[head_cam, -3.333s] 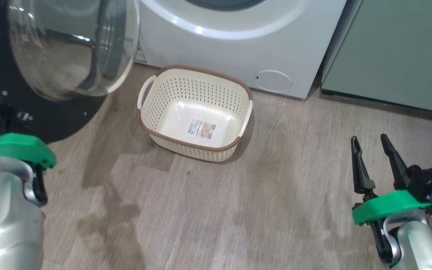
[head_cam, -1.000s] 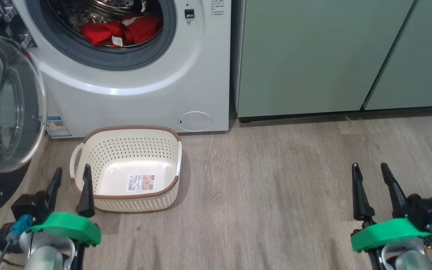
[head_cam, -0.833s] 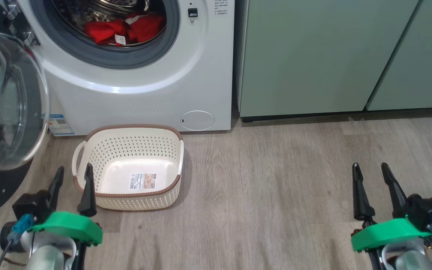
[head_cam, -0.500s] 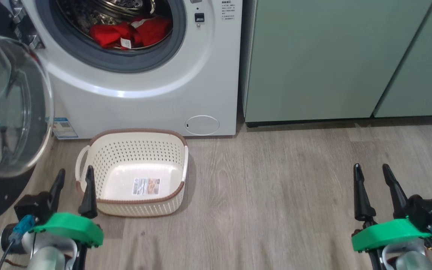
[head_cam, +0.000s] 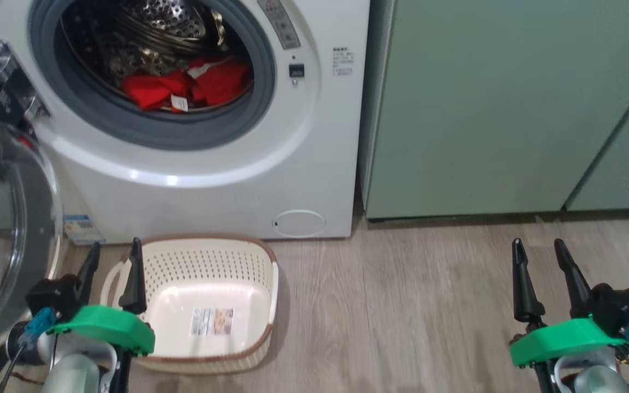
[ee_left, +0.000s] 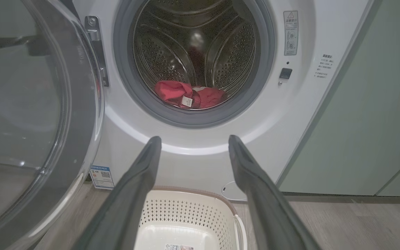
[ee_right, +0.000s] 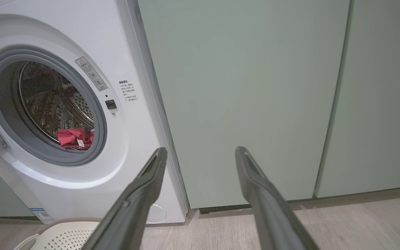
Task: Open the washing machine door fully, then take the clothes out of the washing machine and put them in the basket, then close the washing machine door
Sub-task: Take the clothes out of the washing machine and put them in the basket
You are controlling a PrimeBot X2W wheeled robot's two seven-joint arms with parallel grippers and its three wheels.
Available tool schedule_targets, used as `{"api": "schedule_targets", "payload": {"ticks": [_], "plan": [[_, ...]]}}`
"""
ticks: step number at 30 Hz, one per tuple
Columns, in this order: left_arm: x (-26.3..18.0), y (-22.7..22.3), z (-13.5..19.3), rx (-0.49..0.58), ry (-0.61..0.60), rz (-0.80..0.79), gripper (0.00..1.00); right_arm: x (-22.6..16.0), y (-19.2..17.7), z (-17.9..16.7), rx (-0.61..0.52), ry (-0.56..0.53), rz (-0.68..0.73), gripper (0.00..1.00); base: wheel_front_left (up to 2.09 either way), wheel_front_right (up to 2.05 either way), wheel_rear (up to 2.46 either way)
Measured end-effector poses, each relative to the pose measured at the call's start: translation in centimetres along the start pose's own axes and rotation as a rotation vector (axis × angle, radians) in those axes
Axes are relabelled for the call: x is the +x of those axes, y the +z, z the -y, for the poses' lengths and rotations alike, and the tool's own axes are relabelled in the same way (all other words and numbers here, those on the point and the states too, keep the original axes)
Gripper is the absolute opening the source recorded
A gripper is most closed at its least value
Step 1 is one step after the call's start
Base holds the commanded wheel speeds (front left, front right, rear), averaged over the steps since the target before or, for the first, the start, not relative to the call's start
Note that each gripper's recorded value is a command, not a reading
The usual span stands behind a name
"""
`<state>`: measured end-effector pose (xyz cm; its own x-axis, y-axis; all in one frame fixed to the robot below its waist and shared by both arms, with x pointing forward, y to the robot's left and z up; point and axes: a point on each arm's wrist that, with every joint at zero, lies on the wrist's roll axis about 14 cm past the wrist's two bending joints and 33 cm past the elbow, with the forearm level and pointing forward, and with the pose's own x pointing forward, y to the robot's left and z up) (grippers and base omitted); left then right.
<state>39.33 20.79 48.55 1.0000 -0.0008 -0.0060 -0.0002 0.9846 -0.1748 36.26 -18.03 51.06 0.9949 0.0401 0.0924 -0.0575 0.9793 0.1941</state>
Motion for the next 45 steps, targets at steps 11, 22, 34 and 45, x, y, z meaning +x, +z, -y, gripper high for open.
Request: {"api": "schedule_targets", "payload": {"ticks": [11,22,34,45], "plan": [[0.0,0.1,0.3,0.027,-0.007,0.002,1.00,0.1,0.1,-0.4,0.000,0.012,0.002,1.00,1.74,-1.74,0.00],[-0.1,-0.7,0.5,0.039,-0.008,-0.021,1.00,0.2,-0.1,-0.5,0.000,0.017,-0.002,1.00,0.32,-0.32,0.00],[3.1,-4.5,2.0,0.139,-0.079,-0.226,1.00,0.2,-2.1,0.1,0.001,-0.001,-0.063,1.00,0.00,0.00,0.00],[12.4,-5.8,2.5,0.243,-0.120,-0.423,1.00,4.3,-3.3,1.3,-0.021,-0.019,-0.087,1.00,0.00,0.00,0.00]]}}
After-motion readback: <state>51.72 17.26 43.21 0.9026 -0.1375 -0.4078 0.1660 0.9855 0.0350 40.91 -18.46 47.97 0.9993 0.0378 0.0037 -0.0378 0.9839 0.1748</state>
